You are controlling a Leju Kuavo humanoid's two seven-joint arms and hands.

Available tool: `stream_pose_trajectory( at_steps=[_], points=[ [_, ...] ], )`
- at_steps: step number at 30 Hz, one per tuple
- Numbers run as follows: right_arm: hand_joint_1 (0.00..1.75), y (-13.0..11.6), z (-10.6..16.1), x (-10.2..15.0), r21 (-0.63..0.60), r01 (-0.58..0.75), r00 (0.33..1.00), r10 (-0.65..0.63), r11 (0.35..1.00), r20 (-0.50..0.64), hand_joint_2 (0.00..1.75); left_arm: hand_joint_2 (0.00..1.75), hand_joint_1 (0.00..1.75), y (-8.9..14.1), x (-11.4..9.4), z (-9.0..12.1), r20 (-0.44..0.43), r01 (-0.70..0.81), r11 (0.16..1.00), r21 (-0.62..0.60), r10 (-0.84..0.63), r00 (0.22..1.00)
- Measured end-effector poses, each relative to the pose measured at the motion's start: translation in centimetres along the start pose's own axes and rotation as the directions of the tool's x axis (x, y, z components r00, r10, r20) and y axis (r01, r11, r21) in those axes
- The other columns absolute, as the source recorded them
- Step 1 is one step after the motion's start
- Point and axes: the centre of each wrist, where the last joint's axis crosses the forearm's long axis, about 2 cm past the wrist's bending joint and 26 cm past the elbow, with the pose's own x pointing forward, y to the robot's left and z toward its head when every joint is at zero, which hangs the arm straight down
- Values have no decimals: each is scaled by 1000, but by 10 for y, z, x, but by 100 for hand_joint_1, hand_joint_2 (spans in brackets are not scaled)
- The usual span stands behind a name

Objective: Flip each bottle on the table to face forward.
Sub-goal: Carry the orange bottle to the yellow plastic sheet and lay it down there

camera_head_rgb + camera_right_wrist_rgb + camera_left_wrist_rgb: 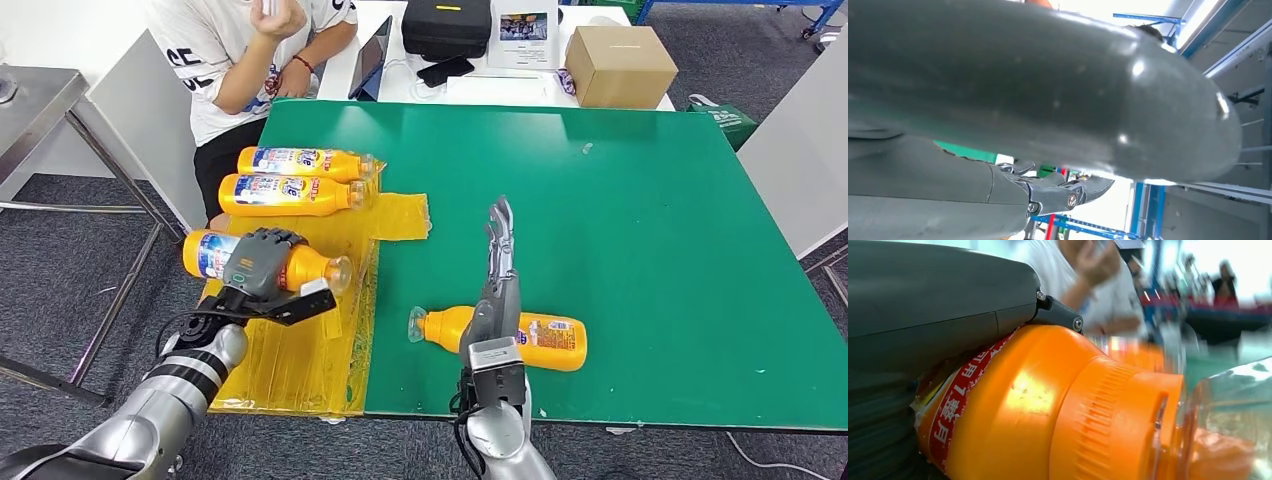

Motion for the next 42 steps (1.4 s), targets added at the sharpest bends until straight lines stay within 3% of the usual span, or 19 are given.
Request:
stream_pose_trajectory(
  at_steps=[5,10,11,14,15,17,42],
  points=[
    [0,-3,3,-3,29,30,999,-29,999,-28,0,175,175,-10,-17,13,53,52,979,-197,-42,998],
    [0,-3,9,-8,53,42,998,-39,998,-54,0,175,169,-8,-29,14,72,31,962,-270,-12,997],
    [0,-3,9,-8,57,43,998,-40,997,-58,0,175,144,-8,-31,14,71,23,960,-279,-3,997],
    [0,-3,12,-10,69,47,997,-42,996,-71,0,175,34,-7,-33,15,65,-7,953,-303,28,998],
    [0,-3,12,-11,73,47,996,-42,996,-75,0,175,16,-7,-34,15,63,-15,950,-311,36,997],
    [0,-2,14,-12,80,49,996,-42,996,-82,0,175,0,-7,-35,15,59,-31,945,-324,52,997],
    [0,6,23,-21,122,87,985,-67,989,-160,0,175,0,-10,-48,27,-3,-334,839,-430,369,930]
  ],
)
